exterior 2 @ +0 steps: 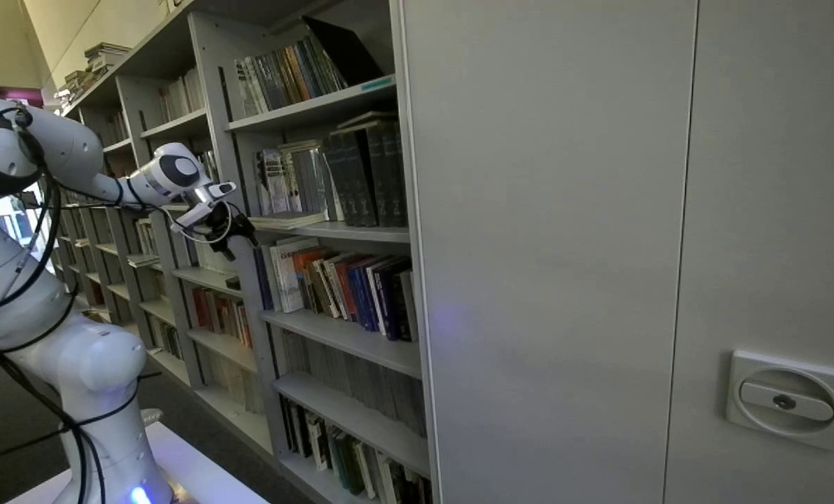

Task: Pick up the book and arrange it on the shelf with the other books

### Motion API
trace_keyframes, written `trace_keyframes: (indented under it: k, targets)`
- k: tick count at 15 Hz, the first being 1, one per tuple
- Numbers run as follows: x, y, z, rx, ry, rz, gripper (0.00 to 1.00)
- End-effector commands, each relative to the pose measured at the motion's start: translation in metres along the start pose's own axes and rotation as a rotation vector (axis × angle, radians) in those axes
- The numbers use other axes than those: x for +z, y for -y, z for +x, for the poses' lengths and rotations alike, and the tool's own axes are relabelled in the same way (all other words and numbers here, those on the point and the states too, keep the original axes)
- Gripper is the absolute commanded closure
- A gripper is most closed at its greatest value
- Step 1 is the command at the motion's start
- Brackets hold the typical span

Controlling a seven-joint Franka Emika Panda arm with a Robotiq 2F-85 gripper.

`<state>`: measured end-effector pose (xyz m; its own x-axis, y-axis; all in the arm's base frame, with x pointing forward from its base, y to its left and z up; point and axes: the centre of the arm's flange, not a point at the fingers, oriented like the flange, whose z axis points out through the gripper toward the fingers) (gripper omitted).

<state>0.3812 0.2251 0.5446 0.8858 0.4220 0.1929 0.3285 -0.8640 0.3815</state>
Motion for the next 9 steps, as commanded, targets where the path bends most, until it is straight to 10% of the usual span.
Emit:
trace_keyframes:
  k: [1,9]
  targets:
    - [-0.042,0.017,-0.011,-0.118,-0.114,-0.114,0.00]
    - [-0.050,0.028,-0.010,-0.132,-0.163,-0.154,0.00]
